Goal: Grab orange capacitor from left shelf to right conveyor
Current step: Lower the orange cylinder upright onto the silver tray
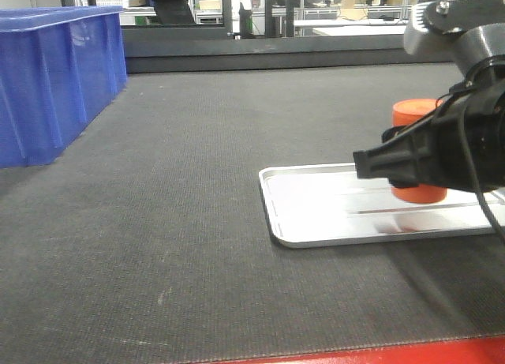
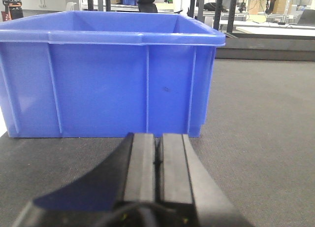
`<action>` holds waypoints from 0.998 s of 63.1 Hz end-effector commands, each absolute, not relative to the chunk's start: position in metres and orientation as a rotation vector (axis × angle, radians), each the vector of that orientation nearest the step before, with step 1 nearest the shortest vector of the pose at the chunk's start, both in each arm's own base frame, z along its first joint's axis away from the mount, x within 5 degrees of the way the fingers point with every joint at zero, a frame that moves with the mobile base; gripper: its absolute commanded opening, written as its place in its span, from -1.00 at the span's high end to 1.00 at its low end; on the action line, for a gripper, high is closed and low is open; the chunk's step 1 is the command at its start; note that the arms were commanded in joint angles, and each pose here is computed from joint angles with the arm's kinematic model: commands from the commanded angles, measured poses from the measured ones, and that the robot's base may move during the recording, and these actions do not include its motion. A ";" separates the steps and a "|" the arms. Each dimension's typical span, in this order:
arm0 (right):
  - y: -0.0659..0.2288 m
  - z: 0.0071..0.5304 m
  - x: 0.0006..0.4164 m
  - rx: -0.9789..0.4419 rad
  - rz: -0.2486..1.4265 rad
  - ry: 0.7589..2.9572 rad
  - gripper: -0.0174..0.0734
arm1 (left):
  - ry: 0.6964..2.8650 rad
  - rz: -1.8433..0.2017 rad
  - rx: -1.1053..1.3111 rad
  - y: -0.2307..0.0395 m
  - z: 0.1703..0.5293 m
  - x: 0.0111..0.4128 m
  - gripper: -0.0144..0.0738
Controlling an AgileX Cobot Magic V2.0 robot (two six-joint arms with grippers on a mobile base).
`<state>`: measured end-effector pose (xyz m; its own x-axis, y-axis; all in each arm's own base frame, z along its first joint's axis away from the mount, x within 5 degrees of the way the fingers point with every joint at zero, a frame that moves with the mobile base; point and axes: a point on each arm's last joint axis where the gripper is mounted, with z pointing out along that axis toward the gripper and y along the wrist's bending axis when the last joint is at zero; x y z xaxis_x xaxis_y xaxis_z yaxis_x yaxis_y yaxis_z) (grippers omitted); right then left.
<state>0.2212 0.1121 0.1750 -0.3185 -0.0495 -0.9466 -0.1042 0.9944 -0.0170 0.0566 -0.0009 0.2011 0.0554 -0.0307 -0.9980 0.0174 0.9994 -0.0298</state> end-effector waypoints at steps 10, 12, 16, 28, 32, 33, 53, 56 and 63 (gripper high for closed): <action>0.110 0.198 0.227 -0.022 0.077 1.724 0.26 | 1.438 -0.044 -0.009 -0.001 0.202 0.056 0.96; 0.110 0.198 0.227 -0.022 0.078 1.727 0.19 | 1.438 -0.044 -0.009 -0.001 0.202 0.056 0.96; 0.110 0.198 0.227 -0.024 0.079 1.731 0.03 | 1.438 -0.044 -0.009 -0.001 0.202 0.056 0.96; 0.110 0.197 0.227 -0.024 0.079 1.732 -0.44 | 1.438 -0.044 -0.009 -0.001 0.202 0.056 0.96; 0.110 0.198 0.227 -0.022 0.077 1.725 -0.53 | 1.438 -0.044 -0.009 -0.001 0.202 0.056 0.96; 0.110 0.198 0.227 -0.022 0.078 1.726 -0.55 | 1.438 -0.044 -0.009 -0.001 0.202 0.056 0.96; 0.109 0.197 0.227 -0.008 0.075 1.734 -0.61 | 1.438 -0.044 -0.009 -0.001 0.202 0.056 0.96; 0.109 0.197 0.227 -0.008 0.075 1.734 -0.61 | 1.438 -0.044 -0.009 -0.001 0.202 0.056 0.96; 0.109 0.197 0.227 -0.007 0.073 1.730 -0.61 | 1.438 -0.044 -0.009 -0.001 0.202 0.056 0.96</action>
